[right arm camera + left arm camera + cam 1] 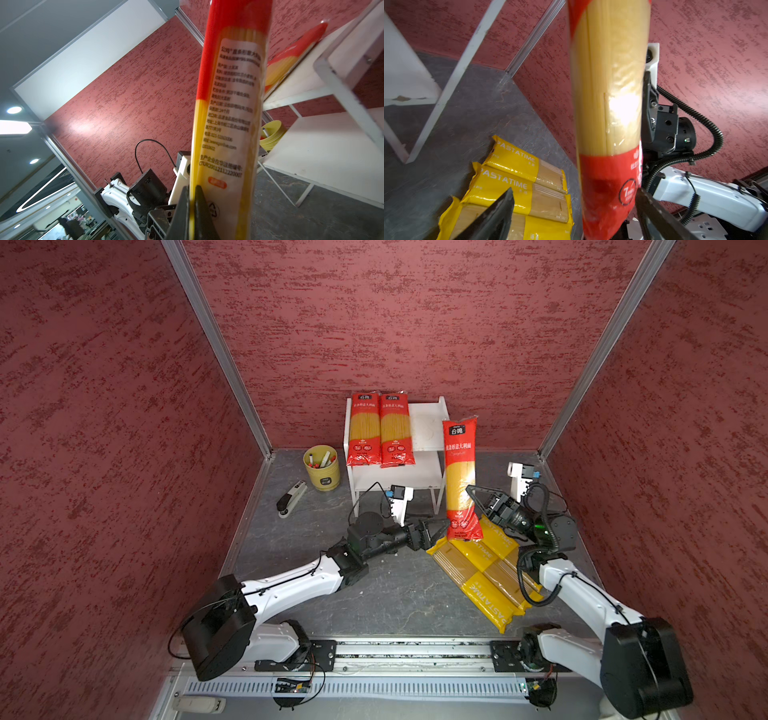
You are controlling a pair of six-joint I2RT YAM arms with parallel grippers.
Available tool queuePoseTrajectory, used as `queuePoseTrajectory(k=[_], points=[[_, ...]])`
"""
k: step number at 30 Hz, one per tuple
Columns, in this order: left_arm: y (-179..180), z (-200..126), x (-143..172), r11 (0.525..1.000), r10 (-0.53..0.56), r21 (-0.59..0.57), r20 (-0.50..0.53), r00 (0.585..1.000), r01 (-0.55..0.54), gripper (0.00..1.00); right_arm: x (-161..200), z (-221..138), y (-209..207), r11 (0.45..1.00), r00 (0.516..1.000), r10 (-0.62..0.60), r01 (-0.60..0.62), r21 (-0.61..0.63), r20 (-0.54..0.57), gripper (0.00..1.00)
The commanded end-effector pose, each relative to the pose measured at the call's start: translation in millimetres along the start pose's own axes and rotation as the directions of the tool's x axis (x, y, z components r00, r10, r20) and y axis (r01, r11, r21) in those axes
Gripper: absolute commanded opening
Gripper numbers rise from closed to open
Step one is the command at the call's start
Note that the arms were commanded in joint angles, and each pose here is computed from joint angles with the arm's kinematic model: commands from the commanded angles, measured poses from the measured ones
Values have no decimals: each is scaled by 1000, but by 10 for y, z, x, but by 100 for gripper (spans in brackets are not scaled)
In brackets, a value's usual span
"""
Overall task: Arrange pasta packages on shelves
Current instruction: Pick up the pasta bag from the top-right of the table.
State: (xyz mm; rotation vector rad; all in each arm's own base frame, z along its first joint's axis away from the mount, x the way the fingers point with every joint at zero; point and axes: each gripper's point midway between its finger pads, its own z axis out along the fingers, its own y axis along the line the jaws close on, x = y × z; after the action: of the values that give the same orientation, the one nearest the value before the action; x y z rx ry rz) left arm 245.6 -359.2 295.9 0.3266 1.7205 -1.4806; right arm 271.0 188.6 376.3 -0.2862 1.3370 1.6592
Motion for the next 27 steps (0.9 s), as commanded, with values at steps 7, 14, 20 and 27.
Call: queuePoseTrajectory(k=[7,14,20,27], points=[[-186,50,-421,983,29,178,85,996,-44,82,-284,337,676,936,987,-140,160,-315,85,0],[-245,106,-404,976,18,217,69,997,-32,45,-204,378,408,958,994,-71,90,-273,79,0],[-142,59,-478,988,-4,152,85,996,-9,21,-150,402,41,990,997,18,-8,-140,70,7],[-65,90,-577,998,-25,64,78,997,20,12,42,280,-401,994,994,81,-86,72,68,43]])
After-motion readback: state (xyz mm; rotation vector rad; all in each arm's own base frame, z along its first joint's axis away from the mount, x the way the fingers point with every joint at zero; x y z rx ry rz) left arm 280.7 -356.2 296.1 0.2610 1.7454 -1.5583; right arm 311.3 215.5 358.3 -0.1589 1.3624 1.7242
